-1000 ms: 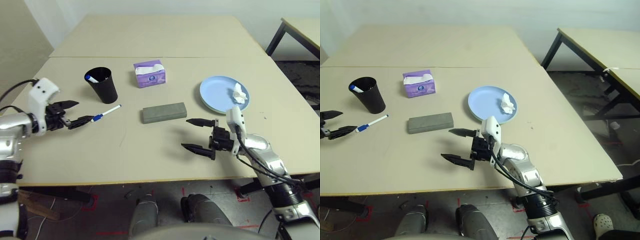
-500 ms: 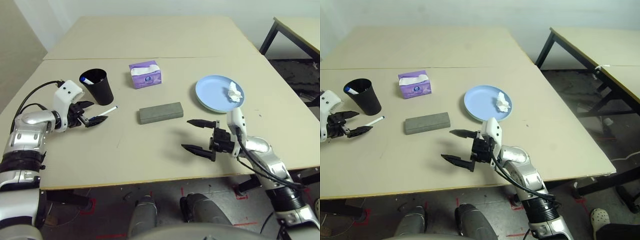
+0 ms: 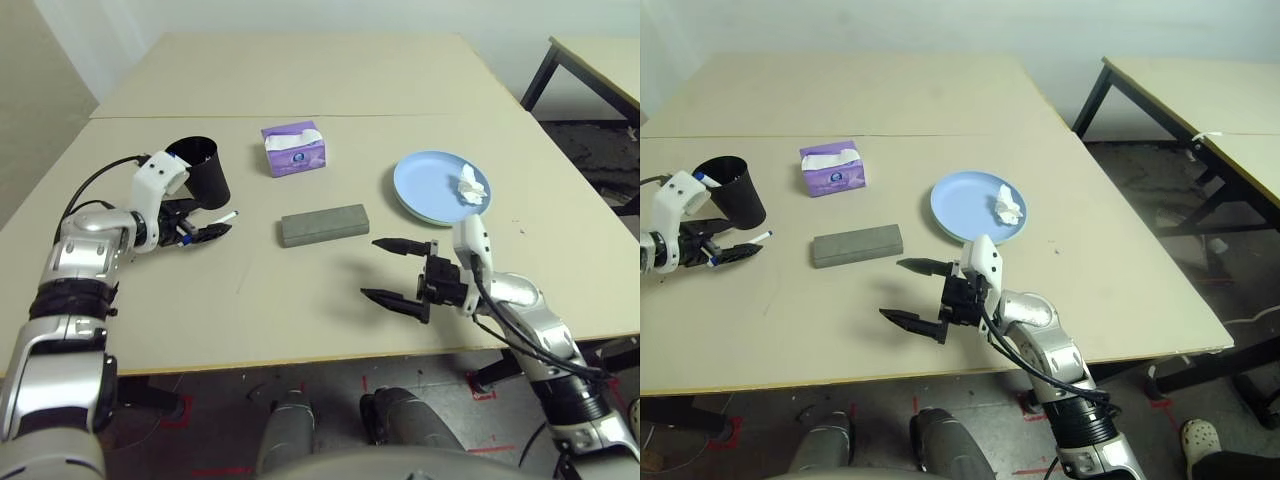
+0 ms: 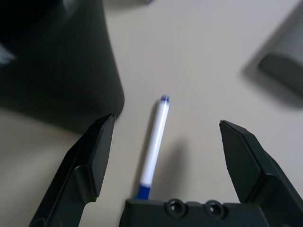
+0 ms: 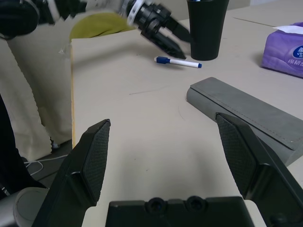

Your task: Organize and tidy the items on the table.

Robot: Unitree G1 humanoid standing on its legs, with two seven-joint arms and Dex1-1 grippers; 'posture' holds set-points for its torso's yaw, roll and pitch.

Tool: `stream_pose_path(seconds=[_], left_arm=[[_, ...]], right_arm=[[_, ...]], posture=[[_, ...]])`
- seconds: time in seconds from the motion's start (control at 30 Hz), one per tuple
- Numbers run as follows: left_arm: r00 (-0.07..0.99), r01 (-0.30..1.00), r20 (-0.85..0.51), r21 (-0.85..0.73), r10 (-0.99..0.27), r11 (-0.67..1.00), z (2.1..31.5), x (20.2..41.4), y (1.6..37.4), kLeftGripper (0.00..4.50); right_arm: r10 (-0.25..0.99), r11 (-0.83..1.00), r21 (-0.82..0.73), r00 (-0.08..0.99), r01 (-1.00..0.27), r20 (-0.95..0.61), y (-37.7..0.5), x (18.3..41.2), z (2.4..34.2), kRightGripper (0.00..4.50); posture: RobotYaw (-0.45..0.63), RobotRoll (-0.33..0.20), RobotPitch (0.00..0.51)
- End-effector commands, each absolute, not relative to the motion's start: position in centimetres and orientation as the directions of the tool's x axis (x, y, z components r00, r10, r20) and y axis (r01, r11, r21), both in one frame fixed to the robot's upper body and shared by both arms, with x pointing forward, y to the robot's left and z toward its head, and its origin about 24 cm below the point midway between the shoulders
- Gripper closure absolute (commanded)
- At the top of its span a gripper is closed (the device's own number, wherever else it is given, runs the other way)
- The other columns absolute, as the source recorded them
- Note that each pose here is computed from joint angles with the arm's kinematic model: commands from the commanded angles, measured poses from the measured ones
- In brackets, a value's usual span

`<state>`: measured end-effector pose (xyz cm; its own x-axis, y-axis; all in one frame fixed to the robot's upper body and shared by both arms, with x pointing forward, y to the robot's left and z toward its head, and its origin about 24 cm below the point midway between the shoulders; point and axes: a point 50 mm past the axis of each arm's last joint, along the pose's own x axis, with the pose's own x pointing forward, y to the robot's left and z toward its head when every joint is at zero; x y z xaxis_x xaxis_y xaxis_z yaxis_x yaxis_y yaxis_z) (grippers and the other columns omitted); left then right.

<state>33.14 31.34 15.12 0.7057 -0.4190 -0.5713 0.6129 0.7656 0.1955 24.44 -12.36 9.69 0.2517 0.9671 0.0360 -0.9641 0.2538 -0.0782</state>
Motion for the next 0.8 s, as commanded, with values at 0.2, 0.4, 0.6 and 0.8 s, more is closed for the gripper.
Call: stream_pose_path(seconds=[0.2,0.4,0.6,0.8], left_arm=[[0.572,0.668,-0.739,0.168,-0.356,0.726,16.9,31.3,33.4,0.03],[0.578,0.657,-0.739,0.170,-0.346,0.734,18.2,30.4,34.1,0.03],[0.551,0.671,-0.766,0.169,-0.332,0.722,19.4,30.2,34.3,0.03],[0.447,0.691,-0.849,0.126,-0.283,0.712,20.1,30.5,34.2,0.03]], right_arm=[[0.961,0.274,-0.087,0.272,-0.958,0.043,-12.4,24.4,9.7,0.00],[0.963,0.269,-0.087,0.265,-0.959,0.051,-12.2,24.4,9.5,0.00],[0.965,0.262,-0.099,0.257,-0.960,0.056,-12.1,24.9,9.8,0.00],[0.965,0.259,-0.103,0.253,-0.960,0.062,-12.0,24.9,9.6,0.00]], posture=[[-0.16,0.000,0.096],[-0.15,0.000,0.093],[-0.14,0.000,0.091],[-0.16,0.000,0.095]])
